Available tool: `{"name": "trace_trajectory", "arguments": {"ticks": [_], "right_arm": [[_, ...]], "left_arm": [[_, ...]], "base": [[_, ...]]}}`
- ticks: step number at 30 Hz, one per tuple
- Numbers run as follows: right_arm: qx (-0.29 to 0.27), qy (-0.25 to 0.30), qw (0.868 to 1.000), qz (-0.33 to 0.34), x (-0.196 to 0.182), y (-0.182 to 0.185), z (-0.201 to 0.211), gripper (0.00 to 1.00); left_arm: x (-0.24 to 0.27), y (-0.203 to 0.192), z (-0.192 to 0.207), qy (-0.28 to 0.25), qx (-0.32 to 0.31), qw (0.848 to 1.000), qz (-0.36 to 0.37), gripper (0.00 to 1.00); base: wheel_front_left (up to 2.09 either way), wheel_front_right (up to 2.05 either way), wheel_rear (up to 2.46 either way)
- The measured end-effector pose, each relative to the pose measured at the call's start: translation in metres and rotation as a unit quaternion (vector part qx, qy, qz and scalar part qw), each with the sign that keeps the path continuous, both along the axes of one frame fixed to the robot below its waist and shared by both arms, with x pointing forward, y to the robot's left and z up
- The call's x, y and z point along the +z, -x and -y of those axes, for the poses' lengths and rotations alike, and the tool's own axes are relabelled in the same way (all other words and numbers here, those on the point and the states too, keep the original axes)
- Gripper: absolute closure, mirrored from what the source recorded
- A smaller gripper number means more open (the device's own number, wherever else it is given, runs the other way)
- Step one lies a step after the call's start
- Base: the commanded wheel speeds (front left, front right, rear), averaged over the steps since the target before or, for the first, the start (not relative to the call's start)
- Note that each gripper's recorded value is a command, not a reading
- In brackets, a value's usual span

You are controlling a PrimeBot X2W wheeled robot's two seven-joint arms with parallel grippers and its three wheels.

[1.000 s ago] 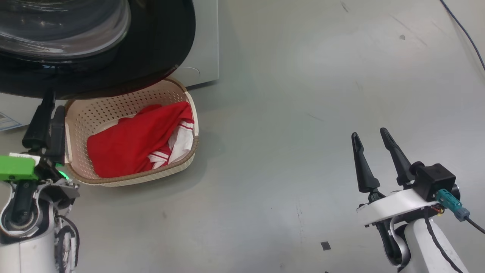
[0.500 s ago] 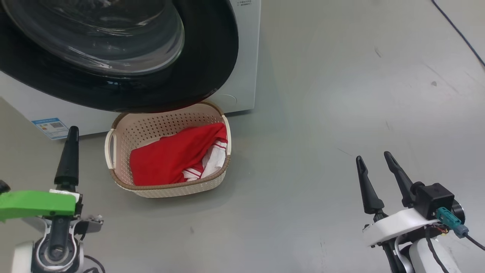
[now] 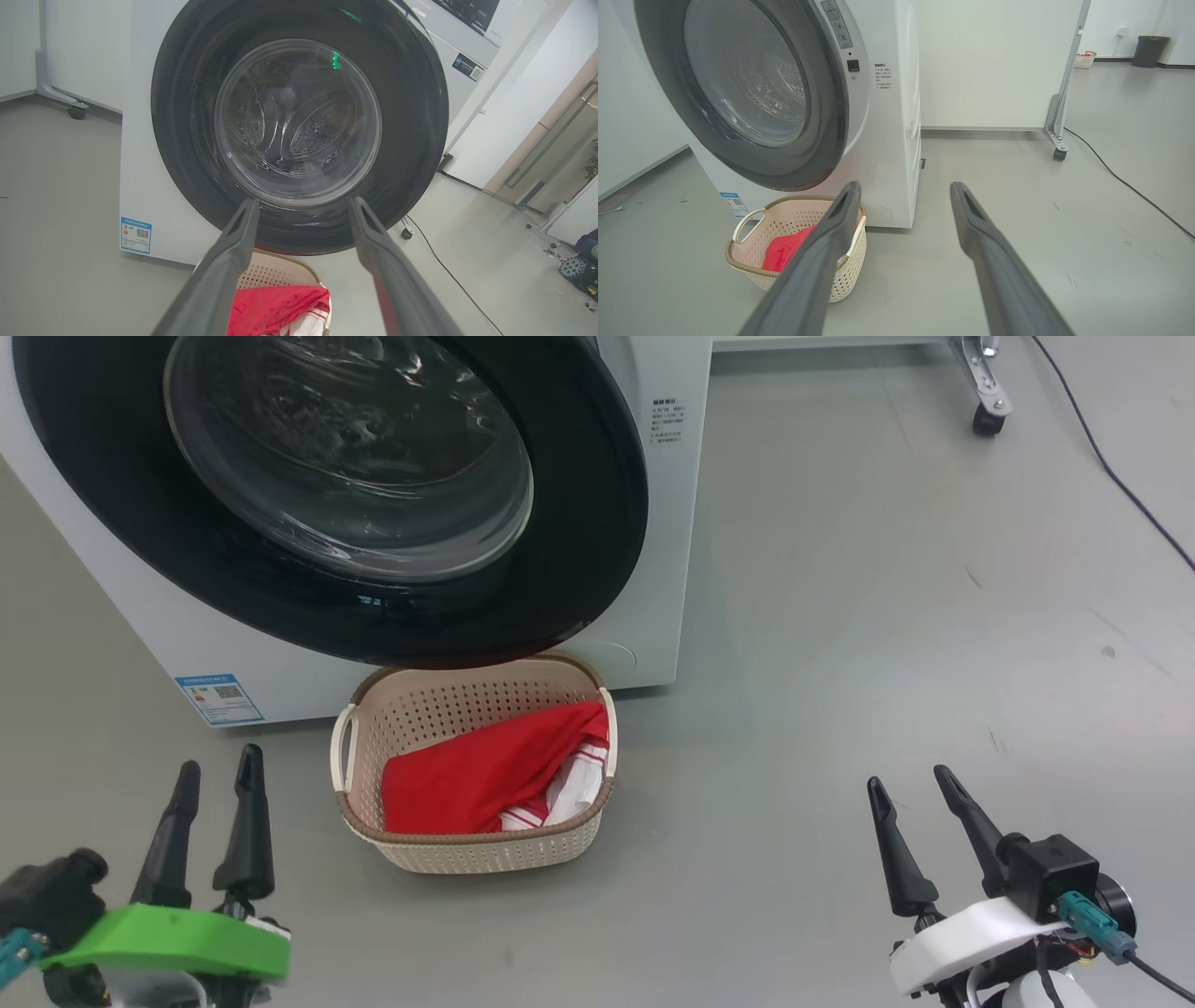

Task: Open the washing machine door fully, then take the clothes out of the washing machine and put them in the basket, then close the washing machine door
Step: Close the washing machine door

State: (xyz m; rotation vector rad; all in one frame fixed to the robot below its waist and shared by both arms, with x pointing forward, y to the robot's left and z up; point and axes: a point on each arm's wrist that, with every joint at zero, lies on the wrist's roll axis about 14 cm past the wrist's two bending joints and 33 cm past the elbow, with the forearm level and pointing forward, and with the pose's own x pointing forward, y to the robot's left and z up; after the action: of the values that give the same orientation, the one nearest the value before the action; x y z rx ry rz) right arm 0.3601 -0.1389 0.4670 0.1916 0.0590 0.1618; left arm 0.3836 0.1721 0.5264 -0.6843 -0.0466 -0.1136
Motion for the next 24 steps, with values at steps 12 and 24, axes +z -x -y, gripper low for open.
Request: {"name": "trace_trajectory", "arguments": {"ticks": [12,24], "right_arm": [[0.010,0.003,1.000,0.012,0.007,0.015,-0.007,0.00],[0.001,0.005,1.000,0.003,0.002,0.023,-0.004,0.00]], "left_arm": [[-0.018,0.039,0.005,-0.117,0.007,0.993,0.000,0.00],[-0.039,0.052,0.003,-0.191,0.019,0.981,-0.029,0.00]], "base": [[0.00,0.00,0.00],[0.00,0.00,0.00]]}}
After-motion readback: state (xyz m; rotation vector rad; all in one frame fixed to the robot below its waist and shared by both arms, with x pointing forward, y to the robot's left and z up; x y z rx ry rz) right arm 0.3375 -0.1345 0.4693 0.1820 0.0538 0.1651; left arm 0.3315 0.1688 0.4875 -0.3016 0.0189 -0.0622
